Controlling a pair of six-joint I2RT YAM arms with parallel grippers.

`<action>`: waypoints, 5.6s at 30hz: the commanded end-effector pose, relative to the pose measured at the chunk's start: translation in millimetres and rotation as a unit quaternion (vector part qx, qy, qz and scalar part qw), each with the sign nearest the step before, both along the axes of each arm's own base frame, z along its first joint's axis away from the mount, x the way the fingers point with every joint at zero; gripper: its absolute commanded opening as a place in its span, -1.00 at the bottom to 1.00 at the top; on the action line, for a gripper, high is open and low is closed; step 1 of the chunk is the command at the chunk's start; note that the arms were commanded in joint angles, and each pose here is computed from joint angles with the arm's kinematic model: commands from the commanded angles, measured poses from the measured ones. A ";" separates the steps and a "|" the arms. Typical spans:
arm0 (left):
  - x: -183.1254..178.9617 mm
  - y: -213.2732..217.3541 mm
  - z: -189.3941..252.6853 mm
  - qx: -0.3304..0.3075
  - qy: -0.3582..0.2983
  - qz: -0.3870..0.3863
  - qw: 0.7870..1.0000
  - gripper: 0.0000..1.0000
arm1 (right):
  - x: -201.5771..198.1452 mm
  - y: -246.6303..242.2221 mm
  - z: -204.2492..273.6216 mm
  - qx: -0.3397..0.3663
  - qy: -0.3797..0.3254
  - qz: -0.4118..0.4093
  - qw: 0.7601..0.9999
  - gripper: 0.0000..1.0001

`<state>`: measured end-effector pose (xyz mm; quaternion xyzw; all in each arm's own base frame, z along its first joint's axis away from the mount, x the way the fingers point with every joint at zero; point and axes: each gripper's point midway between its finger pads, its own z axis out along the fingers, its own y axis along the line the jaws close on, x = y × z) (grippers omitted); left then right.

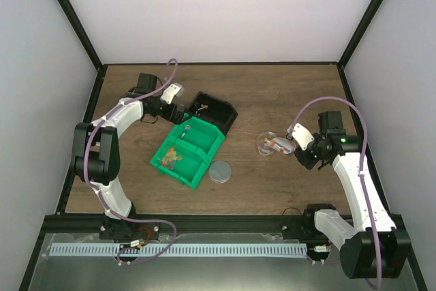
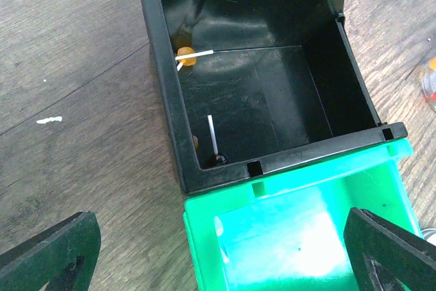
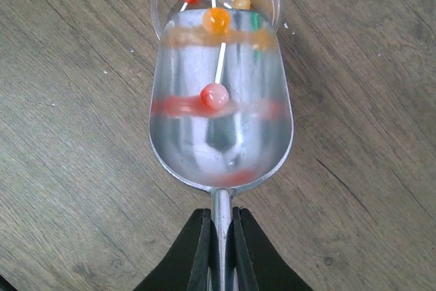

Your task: Pack the candies

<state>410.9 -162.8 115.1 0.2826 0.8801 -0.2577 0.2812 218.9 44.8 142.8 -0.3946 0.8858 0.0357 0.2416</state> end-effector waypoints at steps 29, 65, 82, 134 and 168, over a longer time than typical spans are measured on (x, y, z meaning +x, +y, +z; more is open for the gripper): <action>-38.4 44.2 -3.5 0.020 0.046 0.018 0.999 0.95 | 25.6 78.4 88.8 0.130 -0.014 0.048 0.990 -0.99; -90.6 70.1 -0.7 0.017 0.023 0.117 0.993 0.84 | -16.4 297.8 -19.9 0.174 0.103 0.179 0.963 -0.99; -96.0 66.8 -4.7 0.037 0.017 0.082 0.996 0.82 | 17.2 279.3 -18.4 0.114 0.063 0.178 0.975 -0.99; -134.8 43.9 -39.6 0.050 0.070 -0.068 0.994 -0.57 | 35.2 313.1 -79.2 -0.089 0.103 0.195 0.971 -0.99; -127.5 53.0 -51.8 0.055 0.117 -0.046 0.991 -0.64 | 52.6 342.0 -34.4 0.227 -0.081 0.144 0.960 -0.99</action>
